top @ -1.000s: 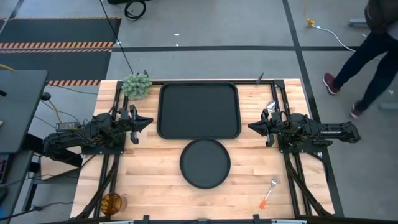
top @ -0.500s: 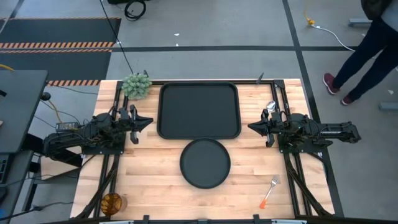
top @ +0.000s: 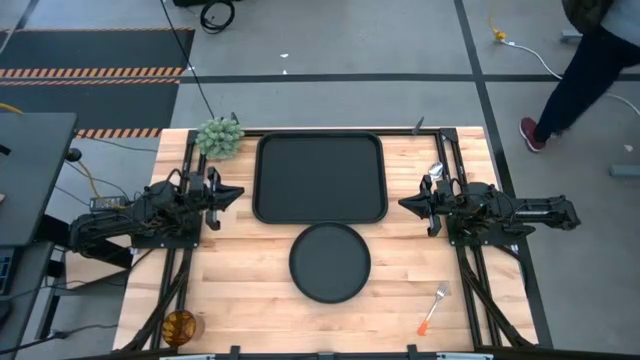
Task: Pick and place plate/cup/fork/spoon on tray
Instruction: Put the black plate on black serving tray
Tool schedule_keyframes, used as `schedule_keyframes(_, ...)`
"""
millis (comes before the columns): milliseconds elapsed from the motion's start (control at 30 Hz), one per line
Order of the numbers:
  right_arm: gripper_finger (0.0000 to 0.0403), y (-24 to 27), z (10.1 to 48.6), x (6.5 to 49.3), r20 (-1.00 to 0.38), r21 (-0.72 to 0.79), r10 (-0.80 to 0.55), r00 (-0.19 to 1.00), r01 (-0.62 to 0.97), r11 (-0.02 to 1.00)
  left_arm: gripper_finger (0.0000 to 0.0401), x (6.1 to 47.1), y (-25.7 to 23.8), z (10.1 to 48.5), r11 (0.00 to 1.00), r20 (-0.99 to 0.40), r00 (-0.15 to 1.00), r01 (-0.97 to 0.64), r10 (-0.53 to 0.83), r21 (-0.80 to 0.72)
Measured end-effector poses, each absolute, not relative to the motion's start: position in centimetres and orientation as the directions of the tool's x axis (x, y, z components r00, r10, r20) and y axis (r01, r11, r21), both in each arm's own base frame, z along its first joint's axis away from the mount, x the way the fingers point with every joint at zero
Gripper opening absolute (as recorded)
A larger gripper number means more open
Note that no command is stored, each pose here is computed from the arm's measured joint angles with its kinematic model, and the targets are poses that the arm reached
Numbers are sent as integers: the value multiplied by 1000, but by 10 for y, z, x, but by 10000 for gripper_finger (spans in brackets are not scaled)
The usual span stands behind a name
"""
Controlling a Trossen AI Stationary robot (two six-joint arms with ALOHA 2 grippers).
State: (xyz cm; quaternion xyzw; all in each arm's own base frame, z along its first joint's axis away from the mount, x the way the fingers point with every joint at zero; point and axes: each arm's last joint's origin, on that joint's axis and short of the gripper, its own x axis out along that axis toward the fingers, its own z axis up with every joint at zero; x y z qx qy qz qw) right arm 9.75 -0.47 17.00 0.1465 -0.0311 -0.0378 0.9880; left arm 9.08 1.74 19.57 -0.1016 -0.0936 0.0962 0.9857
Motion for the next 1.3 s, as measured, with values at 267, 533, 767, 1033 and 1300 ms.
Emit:
schedule_keyframes(267,16,-5,170,97,51,292,-84,995,65,954,27,94,12,199,963,187,982,36,15,-266)
schedule_keyframes(533,16,-5,170,97,51,292,-84,995,65,954,27,104,-9,191,916,92,982,190,-168,-353)
schedule_keyframes(767,16,-5,170,97,51,292,-84,995,65,954,27,112,-37,190,911,69,986,168,-153,-378)
schedule_keyframes(1033,16,-5,170,97,51,292,-84,995,65,954,27,123,-67,181,941,32,999,2,9,-339)
schedule_keyframes(1300,16,-5,170,97,50,292,-84,995,66,954,27,138,-96,169,926,9,999,37,-36,-375)
